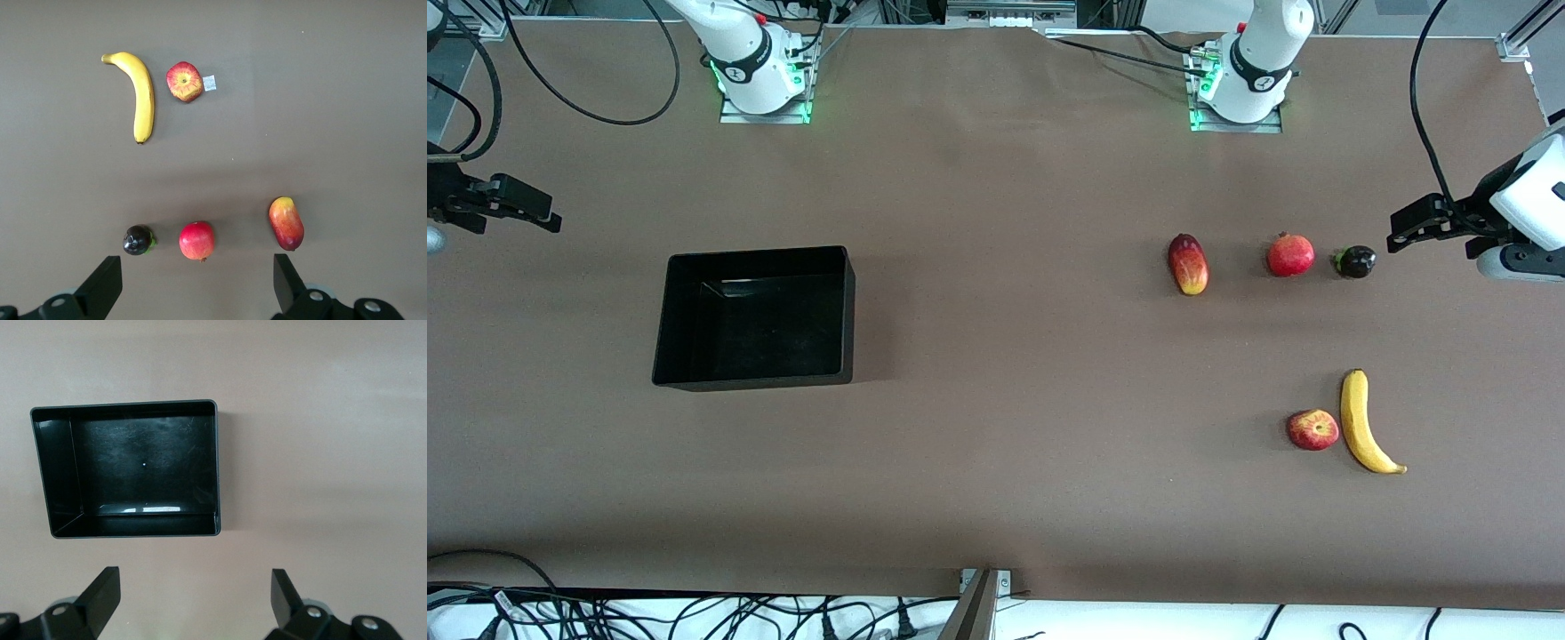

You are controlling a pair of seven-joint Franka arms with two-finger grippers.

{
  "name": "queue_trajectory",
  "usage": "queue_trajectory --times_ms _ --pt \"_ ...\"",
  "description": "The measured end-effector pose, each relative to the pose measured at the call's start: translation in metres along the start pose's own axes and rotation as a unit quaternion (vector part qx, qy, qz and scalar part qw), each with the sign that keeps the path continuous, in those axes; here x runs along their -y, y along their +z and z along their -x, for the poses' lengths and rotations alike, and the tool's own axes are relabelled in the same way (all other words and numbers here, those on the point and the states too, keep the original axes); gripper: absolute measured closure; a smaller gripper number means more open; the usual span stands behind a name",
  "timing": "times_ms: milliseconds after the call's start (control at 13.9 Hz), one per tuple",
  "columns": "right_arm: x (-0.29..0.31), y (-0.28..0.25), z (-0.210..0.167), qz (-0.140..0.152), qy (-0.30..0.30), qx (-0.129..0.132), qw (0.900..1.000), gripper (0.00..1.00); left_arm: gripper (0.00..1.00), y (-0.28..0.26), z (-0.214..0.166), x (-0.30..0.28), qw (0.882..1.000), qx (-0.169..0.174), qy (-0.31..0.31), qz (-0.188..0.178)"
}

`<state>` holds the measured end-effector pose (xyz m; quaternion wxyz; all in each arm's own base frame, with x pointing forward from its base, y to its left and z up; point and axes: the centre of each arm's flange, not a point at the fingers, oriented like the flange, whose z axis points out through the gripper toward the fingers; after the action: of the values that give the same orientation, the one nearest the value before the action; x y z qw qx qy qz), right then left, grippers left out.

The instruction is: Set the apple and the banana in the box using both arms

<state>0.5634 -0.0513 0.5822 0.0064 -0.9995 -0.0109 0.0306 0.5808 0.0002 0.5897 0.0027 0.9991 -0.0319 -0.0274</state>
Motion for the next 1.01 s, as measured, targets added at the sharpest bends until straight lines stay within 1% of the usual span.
queue_trajectory --times_ms 722,866,1010 --pt "0.0 0.001 0.0 0.0 0.0 0.003 1.0 0.0 0.0 0.0 0.0 0.0 1.0 0.0 0.0 0.0" --pt "-0.001 0.011 -0.003 -0.001 0.0 0.016 1.0 0.0 0.0 0.0 0.0 0.0 1.0 0.0 0.0 0.0" --pt "-0.003 0.035 -0.01 -0.001 0.001 0.046 0.999 0.0 0.0 0.0 0.0 0.0 1.0 0.0 0.0 0.0"
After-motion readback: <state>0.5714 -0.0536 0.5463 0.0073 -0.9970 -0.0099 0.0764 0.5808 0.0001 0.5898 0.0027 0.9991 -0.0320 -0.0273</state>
